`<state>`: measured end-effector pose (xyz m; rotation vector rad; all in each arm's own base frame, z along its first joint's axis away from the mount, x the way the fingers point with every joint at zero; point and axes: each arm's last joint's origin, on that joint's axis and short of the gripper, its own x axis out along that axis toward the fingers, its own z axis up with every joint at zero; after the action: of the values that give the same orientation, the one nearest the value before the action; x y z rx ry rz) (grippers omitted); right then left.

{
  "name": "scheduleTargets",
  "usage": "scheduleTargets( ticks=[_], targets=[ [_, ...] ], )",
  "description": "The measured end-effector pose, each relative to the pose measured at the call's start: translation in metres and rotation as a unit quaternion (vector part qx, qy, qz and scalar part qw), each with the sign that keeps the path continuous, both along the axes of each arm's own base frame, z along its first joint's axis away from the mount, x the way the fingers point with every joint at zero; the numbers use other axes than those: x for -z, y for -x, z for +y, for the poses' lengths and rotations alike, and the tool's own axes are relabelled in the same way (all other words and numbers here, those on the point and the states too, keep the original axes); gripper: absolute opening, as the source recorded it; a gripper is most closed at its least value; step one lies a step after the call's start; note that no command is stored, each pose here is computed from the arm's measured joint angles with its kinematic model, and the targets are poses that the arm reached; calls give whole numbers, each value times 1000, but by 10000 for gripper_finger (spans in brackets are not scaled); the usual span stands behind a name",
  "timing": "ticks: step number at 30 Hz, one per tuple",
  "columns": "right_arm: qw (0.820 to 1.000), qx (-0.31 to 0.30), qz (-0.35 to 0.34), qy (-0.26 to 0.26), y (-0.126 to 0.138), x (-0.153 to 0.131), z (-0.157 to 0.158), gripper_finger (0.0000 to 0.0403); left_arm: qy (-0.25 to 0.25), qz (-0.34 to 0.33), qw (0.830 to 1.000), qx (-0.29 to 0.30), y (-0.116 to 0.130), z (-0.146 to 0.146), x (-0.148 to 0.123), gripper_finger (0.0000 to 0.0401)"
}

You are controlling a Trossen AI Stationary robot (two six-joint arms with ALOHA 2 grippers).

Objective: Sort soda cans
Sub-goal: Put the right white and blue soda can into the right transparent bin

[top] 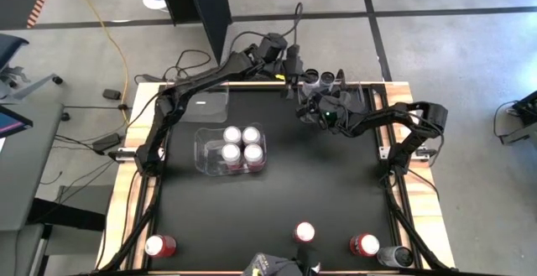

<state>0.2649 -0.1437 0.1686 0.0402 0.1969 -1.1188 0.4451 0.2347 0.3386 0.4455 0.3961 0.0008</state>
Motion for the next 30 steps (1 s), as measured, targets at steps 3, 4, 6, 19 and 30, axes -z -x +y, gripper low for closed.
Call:
scheduleTargets(
  ticks=[3,4,6,19,30],
  targets=[
    [1000,1,1,-2,0,1,0,248,4,13,1000,-9,-4,3,11,0],
    [1000,1,4,-3,0,1,0,249,4,15,1000,-12,-5,4,13,0],
    [1000,0,7,-2,0,2,0,251,4,19,1000,-18,-6,4,15,0],
    [1000,-13,24,2,0,2,1,254,14,39,999,-21,-3,5,19,0],
    [1000,-17,21,1,0,2,1,255,24,44,999,-22,-5,0,20,0]
  ],
)
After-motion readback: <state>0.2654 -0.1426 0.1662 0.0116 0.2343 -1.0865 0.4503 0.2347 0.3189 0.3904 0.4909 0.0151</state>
